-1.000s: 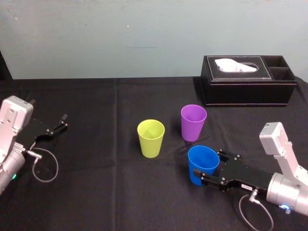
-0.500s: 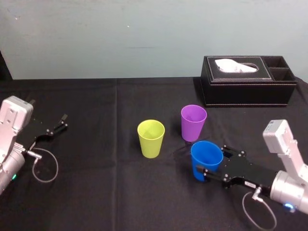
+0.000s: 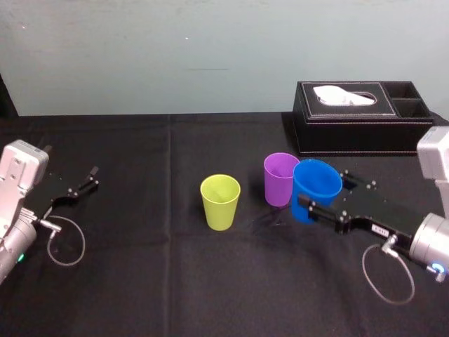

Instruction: Stack the three plastic cups sequentially using one hand.

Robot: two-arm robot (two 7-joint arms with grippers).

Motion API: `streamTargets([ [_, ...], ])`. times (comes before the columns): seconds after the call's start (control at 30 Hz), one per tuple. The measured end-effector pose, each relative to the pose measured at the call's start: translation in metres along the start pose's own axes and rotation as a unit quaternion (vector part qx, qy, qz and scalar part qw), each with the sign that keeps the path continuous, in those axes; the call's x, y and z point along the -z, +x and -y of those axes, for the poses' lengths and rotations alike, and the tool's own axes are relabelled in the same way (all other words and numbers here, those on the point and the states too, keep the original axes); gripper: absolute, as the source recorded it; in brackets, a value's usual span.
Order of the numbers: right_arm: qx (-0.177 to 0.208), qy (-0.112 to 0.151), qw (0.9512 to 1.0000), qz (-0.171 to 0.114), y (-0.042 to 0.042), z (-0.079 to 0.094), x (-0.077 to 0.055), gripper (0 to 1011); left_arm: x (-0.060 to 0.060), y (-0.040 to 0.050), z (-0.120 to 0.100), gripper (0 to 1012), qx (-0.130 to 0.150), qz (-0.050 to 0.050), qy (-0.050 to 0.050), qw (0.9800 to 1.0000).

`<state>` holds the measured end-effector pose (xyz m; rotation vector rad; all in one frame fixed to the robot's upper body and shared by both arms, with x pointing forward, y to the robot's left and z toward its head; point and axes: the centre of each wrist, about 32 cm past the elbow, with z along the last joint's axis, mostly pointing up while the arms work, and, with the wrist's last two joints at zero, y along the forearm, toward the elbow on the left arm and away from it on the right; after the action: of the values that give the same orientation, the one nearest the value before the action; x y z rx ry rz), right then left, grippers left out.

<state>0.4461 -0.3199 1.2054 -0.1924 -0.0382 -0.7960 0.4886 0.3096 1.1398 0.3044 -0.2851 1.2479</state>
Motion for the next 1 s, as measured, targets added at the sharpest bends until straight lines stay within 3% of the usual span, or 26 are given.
streamTargets([
  [0.33, 0.025, 0.017, 0.9995, 0.012, 0.0081, -0.014, -0.025, 724, 0.0, 0.0, 0.0, 1010, 0.0, 0.0, 0.0, 1.0],
  [0.73, 0.041, 0.005, 0.9988, 0.027, 0.0176, -0.04, -0.036, 724, 0.0, 0.0, 0.0, 1010, 0.0, 0.0, 0.0, 1.0],
  [1.0, 0.048, -0.003, 0.9985, 0.027, 0.0225, -0.054, -0.035, 724, 0.0, 0.0, 0.0, 1010, 0.0, 0.0, 0.0, 1.0],
])
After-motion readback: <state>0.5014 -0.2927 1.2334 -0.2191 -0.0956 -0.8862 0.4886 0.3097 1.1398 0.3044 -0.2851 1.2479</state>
